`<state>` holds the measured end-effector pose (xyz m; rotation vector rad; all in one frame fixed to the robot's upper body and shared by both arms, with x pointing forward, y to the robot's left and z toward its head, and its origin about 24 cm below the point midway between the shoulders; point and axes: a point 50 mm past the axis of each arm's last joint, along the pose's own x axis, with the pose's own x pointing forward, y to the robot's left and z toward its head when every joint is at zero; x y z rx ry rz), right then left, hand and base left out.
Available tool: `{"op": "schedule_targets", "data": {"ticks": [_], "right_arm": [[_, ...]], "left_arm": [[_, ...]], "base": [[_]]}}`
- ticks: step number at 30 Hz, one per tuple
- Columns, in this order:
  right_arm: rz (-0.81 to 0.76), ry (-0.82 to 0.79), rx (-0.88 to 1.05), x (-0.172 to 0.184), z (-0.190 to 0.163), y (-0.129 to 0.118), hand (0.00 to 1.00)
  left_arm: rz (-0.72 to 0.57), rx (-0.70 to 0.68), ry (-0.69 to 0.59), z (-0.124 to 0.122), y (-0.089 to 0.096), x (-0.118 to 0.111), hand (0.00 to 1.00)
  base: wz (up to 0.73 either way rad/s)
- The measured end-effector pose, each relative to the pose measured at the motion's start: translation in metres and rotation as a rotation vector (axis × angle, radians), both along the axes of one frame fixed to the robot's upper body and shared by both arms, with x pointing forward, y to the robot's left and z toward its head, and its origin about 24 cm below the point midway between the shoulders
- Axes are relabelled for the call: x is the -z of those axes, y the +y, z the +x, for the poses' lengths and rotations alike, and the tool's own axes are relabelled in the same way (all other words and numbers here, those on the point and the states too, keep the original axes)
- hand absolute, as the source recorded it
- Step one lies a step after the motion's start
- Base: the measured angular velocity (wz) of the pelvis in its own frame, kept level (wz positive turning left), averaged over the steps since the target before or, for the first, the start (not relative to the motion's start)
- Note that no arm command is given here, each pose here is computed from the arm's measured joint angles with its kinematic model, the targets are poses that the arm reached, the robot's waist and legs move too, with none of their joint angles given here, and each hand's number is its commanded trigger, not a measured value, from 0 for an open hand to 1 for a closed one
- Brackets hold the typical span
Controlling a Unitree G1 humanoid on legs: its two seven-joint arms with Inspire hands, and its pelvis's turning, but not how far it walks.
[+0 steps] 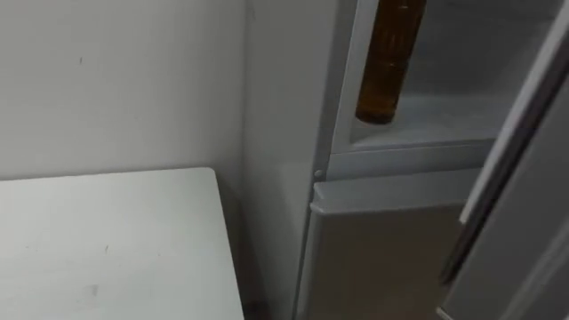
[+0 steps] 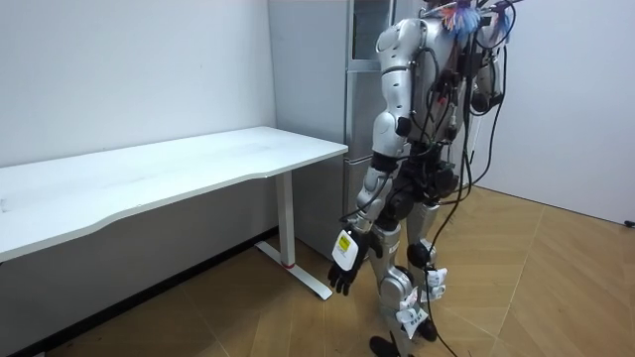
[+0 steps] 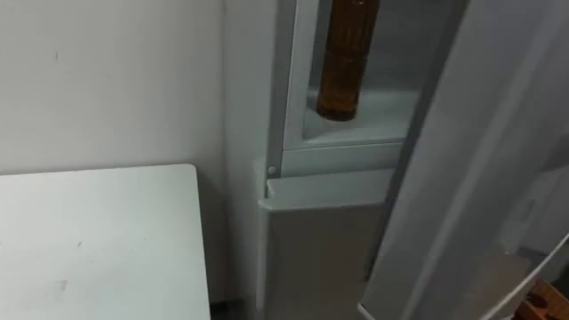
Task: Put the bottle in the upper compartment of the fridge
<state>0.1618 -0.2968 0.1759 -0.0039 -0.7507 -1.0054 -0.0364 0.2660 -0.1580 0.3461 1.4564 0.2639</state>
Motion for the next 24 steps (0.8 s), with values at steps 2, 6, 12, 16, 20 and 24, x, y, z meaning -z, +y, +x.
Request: {"op": "schedule_targets", "data": {"ticks": [2, 6, 12, 16, 20, 24], "right_arm": [[-0.009, 0.010, -0.014, 0.000, 0.001, 0.001, 0.00], [-0.048, 0.015, -0.060, -0.004, 0.002, 0.006, 0.00], [-0.076, 0.049, -0.139, 0.000, 0.011, 0.019, 0.00], [-0.113, 0.058, -0.178, 0.000, 0.017, 0.030, 0.00], [-0.155, 0.017, -0.197, -0.009, 0.025, 0.037, 0.00], [-0.167, 0.008, -0.223, -0.012, 0.028, 0.042, 0.00]], "left_arm": [[-0.006, 0.000, 0.003, 0.000, 0.000, 0.000, 0.00], [-0.008, 0.005, -0.007, 0.003, 0.000, 0.000, 0.00], [-0.010, 0.024, -0.003, 0.004, 0.000, 0.000, 0.00], [-0.014, 0.029, -0.019, 0.013, -0.001, 0.002, 0.00], [-0.013, 0.032, -0.026, 0.016, -0.002, 0.002, 0.00], [-0.011, 0.032, -0.030, 0.017, -0.002, 0.002, 0.00]], "base": [[0.00], [0.00], [0.06], [0.06], [0.03], [0.06]]}}
